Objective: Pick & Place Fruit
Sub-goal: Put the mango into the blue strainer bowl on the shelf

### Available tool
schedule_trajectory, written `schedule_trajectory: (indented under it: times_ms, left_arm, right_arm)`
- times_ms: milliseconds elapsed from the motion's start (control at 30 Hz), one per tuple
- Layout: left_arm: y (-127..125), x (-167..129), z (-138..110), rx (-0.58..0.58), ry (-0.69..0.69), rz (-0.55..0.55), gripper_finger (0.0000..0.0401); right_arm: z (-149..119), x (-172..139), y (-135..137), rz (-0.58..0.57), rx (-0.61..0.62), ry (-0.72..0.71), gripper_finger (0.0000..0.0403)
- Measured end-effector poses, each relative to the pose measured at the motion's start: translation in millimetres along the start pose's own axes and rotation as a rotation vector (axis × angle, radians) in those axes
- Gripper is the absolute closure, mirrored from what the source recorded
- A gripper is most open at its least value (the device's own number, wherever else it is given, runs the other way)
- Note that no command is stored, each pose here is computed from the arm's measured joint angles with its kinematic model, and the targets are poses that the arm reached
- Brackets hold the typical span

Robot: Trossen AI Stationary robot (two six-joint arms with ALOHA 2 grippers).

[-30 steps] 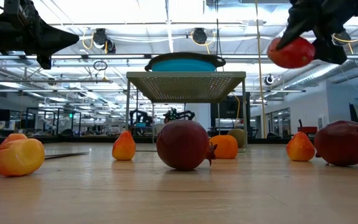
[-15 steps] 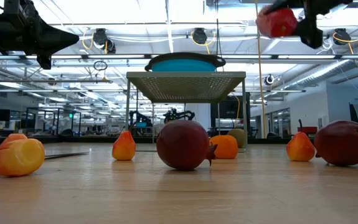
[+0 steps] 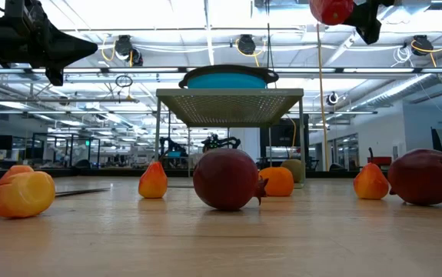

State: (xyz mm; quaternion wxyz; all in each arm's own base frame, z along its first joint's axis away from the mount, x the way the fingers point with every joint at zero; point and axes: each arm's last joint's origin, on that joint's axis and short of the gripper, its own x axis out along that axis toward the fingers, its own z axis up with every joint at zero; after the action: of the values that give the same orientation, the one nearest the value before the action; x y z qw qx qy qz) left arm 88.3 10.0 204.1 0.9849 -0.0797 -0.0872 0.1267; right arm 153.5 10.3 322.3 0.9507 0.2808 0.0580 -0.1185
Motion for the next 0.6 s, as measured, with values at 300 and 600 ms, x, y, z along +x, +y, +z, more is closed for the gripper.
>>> schedule_trajectory:
  times_ms: [300,600]
  left_arm:
    - [0.0,0.0,0.0,0.002,0.000,0.000,0.0391]
    - [0.0,0.0,0.1,0.002,0.000,0.000,0.0391]
  right_arm:
    - [0.0,0.0,0.0,0.000,-0.007,0.000,0.0173]
    - [0.0,0.0,0.1,0.003,-0.028,0.002,0.0173]
